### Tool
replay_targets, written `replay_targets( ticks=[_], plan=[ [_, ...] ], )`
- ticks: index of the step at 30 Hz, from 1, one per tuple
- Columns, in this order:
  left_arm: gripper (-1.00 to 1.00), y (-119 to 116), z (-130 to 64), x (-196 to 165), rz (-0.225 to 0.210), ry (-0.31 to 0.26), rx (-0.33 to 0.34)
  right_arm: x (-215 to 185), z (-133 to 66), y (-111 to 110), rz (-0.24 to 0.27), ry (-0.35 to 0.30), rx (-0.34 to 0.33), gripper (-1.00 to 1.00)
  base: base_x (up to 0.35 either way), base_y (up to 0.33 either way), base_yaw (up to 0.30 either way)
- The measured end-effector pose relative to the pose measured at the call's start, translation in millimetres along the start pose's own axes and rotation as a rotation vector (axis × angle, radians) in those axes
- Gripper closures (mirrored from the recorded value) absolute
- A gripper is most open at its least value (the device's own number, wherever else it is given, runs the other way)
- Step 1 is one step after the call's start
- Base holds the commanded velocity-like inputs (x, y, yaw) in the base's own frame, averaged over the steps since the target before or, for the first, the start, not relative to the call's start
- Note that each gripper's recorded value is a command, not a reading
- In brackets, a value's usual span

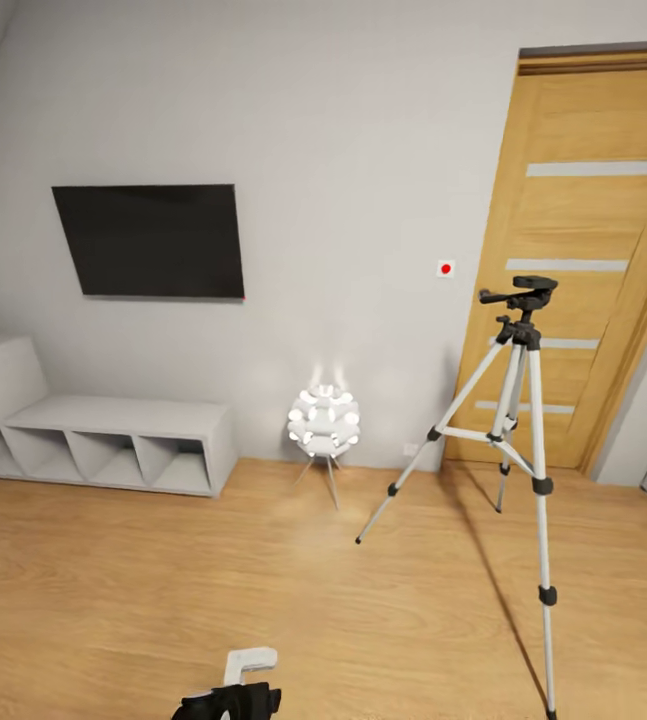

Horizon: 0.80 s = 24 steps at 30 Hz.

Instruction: Attach the digital camera to the camera tripod in the bedroom.

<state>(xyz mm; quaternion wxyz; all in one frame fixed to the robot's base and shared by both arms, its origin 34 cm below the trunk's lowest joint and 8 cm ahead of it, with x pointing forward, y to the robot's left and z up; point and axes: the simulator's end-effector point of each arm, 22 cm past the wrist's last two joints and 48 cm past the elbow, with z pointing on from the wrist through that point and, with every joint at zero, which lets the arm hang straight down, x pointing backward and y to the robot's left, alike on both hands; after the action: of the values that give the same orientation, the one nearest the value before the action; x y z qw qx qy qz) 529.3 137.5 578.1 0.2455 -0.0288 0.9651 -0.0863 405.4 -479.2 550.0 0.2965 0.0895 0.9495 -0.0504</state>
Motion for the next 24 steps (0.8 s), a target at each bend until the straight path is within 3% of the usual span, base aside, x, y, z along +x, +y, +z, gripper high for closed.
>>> replay_targets(
  ticks=[9,16,24],
  plan=[
    [-1.0,-2,1.3,4,-0.002,0.009,0.007,0,-0.7,-6,0.01,-0.004,0.007,-1.0,0.0,0.0,-0.254],
    [-1.0,-6,2.2,8,-0.078,0.024,0.035,-1,-1.4,-13,0.012,-0.003,0.015,-1.0,0.0,0.0,-0.251],
    [-1.0,-5,3.4,11,-0.092,0.03,0.036,0,-1.5,-16,0.011,0.001,0.02,-1.0,0.0,0.0,-0.251]
  ],
)
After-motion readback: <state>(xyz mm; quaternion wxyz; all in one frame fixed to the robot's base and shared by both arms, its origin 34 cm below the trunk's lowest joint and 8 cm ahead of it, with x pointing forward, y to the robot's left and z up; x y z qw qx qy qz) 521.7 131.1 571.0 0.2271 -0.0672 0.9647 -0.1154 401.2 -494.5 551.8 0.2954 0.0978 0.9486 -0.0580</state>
